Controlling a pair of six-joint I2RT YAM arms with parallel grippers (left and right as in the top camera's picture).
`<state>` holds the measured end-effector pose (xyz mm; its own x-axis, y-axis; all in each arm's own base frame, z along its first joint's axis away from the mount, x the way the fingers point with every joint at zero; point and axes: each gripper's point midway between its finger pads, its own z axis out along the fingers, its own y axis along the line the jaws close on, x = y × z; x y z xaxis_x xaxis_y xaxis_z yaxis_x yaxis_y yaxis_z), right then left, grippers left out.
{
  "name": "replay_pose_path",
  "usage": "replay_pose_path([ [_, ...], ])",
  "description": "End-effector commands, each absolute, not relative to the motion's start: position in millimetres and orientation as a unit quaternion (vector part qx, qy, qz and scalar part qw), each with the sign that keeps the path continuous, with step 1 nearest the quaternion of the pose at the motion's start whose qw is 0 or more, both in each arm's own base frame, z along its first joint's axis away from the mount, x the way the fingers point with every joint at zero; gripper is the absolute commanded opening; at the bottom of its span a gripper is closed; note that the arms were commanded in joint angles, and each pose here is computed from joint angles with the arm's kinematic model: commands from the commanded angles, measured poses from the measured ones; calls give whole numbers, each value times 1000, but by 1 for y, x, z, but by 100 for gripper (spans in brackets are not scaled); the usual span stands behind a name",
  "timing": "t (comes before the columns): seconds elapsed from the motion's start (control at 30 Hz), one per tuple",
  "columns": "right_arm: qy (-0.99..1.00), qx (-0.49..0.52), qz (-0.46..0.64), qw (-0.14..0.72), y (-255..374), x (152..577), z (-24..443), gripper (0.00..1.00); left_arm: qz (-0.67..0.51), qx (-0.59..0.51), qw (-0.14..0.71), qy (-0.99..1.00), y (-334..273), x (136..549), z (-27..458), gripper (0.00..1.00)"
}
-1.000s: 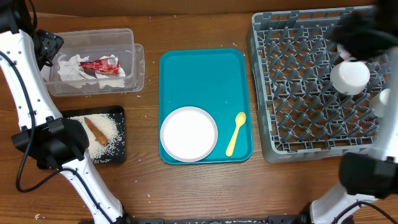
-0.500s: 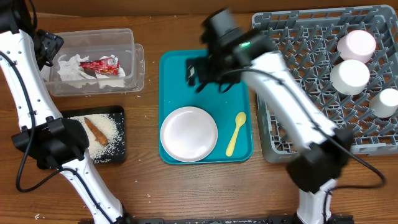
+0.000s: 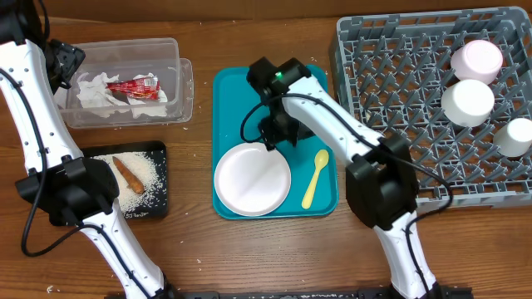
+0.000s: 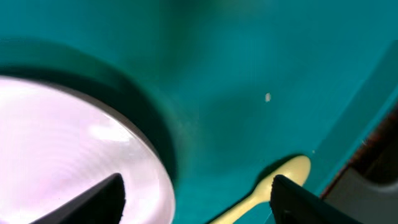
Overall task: Sort waste into correct bins and load items into the dishwasher
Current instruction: 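Grasp the white plate rim with the right gripper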
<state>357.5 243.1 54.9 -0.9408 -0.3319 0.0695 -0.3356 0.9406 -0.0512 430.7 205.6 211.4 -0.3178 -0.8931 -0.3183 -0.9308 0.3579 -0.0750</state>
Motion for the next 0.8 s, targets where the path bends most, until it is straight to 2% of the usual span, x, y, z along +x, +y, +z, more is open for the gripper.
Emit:
replay_pose_path([
  [0.0, -979, 193, 15, 62, 248, 347, 40, 68, 60, -559, 157, 812, 202, 432, 213, 100],
  [0.27, -976, 191, 16, 99, 244, 333, 22, 66, 60, -559, 157, 812, 202, 432, 213, 100],
  [0.5, -975, 189, 2, 114, 245, 324, 6, 59, 60, -559, 157, 812, 202, 432, 213, 100],
  [0.57, -976, 187, 0, 111, 246, 325, 5, 52, 60, -559, 157, 812, 202, 432, 213, 100],
  [0.77, -976, 185, 3, 115, 245, 324, 7, 22, 60, -559, 157, 812, 202, 432, 213, 100],
])
